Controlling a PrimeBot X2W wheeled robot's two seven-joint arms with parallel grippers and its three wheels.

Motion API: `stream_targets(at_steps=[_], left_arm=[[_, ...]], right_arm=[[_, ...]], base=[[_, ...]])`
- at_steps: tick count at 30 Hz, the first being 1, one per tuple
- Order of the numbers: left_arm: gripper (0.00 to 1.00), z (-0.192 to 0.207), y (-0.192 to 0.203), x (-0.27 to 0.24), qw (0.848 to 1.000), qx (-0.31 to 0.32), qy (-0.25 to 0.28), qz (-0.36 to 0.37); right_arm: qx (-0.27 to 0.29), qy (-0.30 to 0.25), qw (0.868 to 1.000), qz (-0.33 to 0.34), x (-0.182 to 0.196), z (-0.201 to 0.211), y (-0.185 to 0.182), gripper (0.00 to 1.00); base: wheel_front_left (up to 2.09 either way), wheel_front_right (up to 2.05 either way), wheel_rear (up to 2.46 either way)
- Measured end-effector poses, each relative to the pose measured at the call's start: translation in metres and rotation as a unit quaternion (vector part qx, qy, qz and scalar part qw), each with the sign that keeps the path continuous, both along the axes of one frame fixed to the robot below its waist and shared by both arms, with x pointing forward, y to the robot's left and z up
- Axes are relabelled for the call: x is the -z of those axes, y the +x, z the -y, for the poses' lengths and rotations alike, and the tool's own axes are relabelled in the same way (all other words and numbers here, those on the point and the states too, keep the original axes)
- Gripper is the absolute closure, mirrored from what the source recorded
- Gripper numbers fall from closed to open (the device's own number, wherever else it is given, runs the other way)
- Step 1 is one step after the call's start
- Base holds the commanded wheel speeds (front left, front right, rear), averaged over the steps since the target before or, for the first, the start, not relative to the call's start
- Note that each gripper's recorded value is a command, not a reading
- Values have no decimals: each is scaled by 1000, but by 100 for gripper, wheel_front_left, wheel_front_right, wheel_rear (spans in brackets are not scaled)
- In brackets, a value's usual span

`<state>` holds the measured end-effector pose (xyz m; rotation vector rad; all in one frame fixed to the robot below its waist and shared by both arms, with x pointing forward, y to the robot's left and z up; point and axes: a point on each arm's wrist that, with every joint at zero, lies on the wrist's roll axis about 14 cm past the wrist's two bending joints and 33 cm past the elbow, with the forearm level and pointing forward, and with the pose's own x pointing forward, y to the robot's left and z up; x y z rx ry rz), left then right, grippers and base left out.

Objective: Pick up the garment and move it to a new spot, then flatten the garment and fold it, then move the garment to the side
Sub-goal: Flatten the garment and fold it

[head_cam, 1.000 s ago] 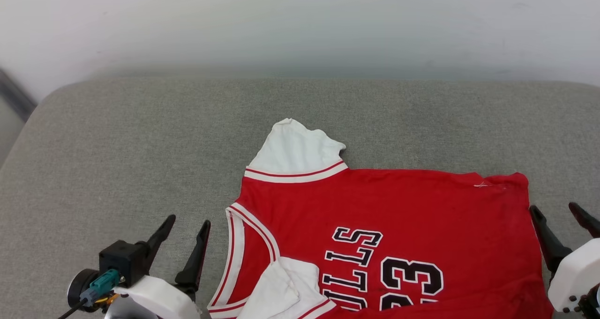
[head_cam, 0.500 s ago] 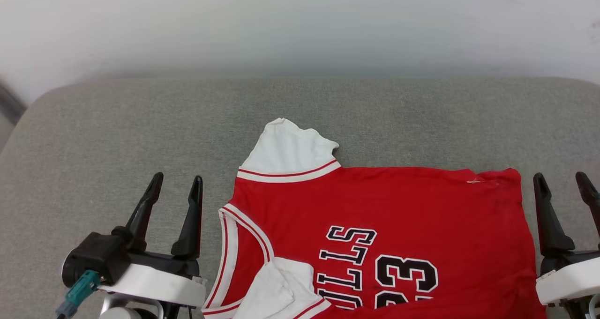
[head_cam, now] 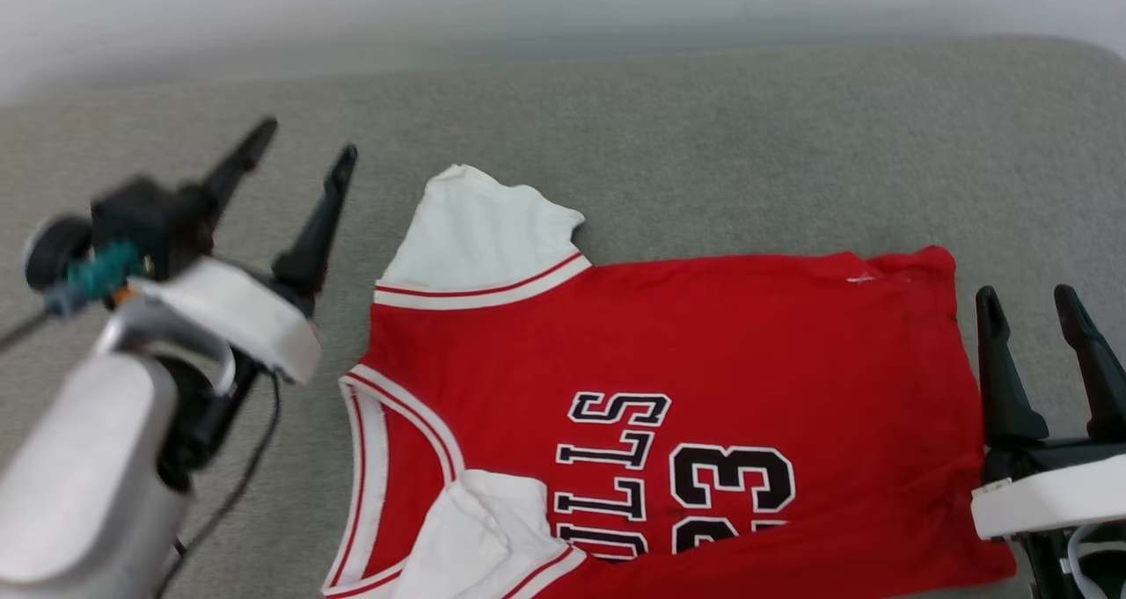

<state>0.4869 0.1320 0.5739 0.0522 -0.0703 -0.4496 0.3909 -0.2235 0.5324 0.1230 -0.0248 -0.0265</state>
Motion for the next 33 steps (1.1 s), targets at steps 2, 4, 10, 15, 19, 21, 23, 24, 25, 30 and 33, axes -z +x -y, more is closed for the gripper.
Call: stream_targets(at_steps=[2,4,10,15,19,21,23,24,25,30,33], left_arm=[[0,5,20,4,999,15,28,-31],[0,12,37,17,995,31,60,-77],[0,20,76,61,966,44,124,-221],[0,32,107,98,931,56,195,-303],[0,35,111,128,905,64,217,-361],[0,35,113,145,888,64,218,-399],[0,34,110,166,868,66,227,-436],[0,34,109,175,860,69,232,-450],[0,35,109,182,853,70,235,-460],[0,42,111,201,835,81,235,-491],[80,43,108,208,825,87,241,-504]], right_arm=[[8,0,1000,-6,6,4,2,0],[15,0,1000,-9,9,8,4,0],[24,2,999,-33,29,11,9,0],[36,2,999,-36,40,15,13,0],[42,-1,998,-42,46,18,11,0],[48,-4,998,-46,49,22,11,0],[53,-6,997,-53,54,25,9,0],[56,-6,997,-56,56,26,9,0],[58,-5,996,-61,60,27,8,0],[73,-5,994,-77,73,35,3,0],[79,-4,993,-83,80,38,0,0]], base=[[0,0,0],[0,0,0],[0,0,0],[0,0,0],[0,0,0],[0,0,0],[0,0,0],[0,0,0],[0,0,0],[0,0,0],[0,0,0]])
